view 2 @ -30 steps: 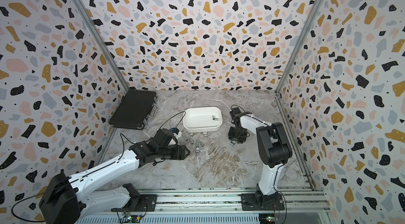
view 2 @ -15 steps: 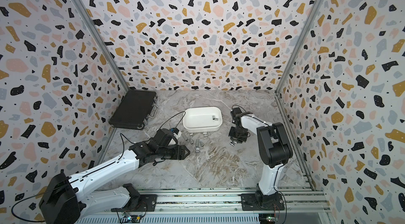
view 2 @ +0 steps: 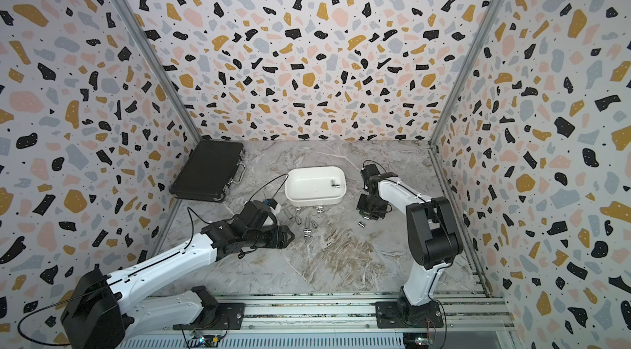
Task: Put the socket on the desktop into the storage box
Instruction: Pick up the socket head at the center of the board, then place the socket head in the storage box.
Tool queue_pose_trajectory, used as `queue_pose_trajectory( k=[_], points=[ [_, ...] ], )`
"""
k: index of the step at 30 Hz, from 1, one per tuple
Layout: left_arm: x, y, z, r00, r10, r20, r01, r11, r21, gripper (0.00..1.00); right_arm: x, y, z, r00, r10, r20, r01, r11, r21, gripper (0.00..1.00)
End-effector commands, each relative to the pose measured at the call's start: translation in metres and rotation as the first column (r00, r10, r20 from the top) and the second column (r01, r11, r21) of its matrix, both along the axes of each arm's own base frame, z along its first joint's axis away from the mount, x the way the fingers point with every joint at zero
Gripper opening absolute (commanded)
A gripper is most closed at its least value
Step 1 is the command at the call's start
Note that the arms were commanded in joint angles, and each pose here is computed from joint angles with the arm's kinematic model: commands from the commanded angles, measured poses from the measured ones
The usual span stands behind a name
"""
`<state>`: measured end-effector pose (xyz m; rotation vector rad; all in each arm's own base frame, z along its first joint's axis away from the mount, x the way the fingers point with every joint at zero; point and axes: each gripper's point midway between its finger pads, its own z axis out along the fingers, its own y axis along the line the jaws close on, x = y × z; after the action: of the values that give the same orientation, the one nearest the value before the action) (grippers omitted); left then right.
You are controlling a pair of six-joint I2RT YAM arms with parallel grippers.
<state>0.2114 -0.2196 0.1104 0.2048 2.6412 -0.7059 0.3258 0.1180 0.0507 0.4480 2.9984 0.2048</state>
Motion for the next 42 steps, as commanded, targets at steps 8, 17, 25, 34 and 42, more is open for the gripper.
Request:
queue_pose_trajectory(
  k=[8, 17, 25, 34, 42],
  points=[
    [0.023, 0.017, 0.019, 0.996, 0.08, 0.049, -0.083, 0.995, 0.05, 0.77, 0.031, 0.031, 0.057, 0.988, 0.111, 0.109, -0.112, 0.994, 0.011, 0.26],
    [0.038, 0.046, 0.025, 0.984, 0.169, 0.053, -0.173, 0.983, 0.067, 0.77, 0.066, 0.069, 0.077, 0.973, 0.183, 0.141, -0.187, 0.982, 0.016, 0.27],
    [0.044, 0.068, 0.025, 0.971, 0.235, 0.044, -0.237, 0.969, 0.064, 0.77, 0.094, 0.098, 0.078, 0.967, 0.218, 0.132, -0.225, 0.973, 0.042, 0.27],
    [0.044, 0.077, 0.021, 0.964, 0.266, 0.027, -0.267, 0.962, 0.053, 0.77, 0.115, 0.128, 0.069, 0.964, 0.239, 0.118, -0.25, 0.964, 0.091, 0.28],
    [0.039, 0.079, 0.016, 0.963, 0.27, 0.01, -0.27, 0.962, 0.048, 0.77, 0.128, 0.145, 0.06, 0.963, 0.246, 0.11, -0.259, 0.958, 0.126, 0.29]
  ],
)
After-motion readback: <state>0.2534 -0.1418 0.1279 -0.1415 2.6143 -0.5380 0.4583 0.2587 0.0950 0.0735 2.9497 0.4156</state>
